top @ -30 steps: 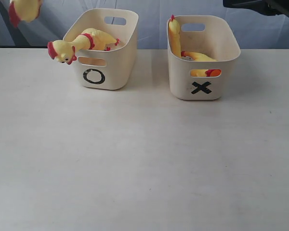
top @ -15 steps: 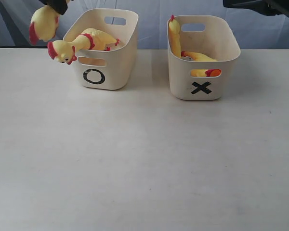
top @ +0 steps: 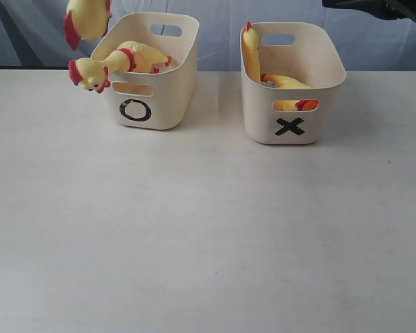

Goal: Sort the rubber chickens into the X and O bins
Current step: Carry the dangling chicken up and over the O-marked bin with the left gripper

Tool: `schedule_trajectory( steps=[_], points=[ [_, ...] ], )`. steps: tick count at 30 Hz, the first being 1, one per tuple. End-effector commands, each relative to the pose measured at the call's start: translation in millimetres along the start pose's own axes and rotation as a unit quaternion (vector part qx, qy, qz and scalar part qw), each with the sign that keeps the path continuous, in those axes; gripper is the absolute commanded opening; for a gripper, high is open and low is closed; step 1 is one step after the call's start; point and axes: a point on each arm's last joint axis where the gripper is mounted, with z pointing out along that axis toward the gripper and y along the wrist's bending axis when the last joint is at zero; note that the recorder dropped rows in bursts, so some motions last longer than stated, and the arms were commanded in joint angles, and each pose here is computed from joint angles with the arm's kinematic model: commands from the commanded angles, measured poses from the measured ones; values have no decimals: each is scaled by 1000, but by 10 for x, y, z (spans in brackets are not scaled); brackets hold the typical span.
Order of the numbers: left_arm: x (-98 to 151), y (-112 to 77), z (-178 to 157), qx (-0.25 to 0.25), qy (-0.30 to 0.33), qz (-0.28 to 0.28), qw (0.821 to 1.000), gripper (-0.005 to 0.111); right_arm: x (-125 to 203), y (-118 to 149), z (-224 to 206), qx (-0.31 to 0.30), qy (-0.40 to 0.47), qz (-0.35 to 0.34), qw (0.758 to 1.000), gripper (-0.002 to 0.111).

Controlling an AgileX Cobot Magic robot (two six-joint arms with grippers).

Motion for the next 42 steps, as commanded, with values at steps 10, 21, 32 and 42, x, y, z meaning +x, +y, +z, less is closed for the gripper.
schedule_trajectory(
  steps=[10,21,32,42],
  points=[
    [28,82,-245,-119,-53,15,991,0,-3,-3,-24,5,-8,-1,1000,0],
    [110,18,-317,-185,-125,62,973,0,-3,-3,-24,5,-8,-1,1000,0],
    [245,-50,-281,-161,-180,38,970,0,-3,-3,-24,5,-8,-1,1000,0],
    [396,196,-86,-44,-117,-58,990,0,-3,-3,-24,5,-8,-1,1000,0]
  ],
)
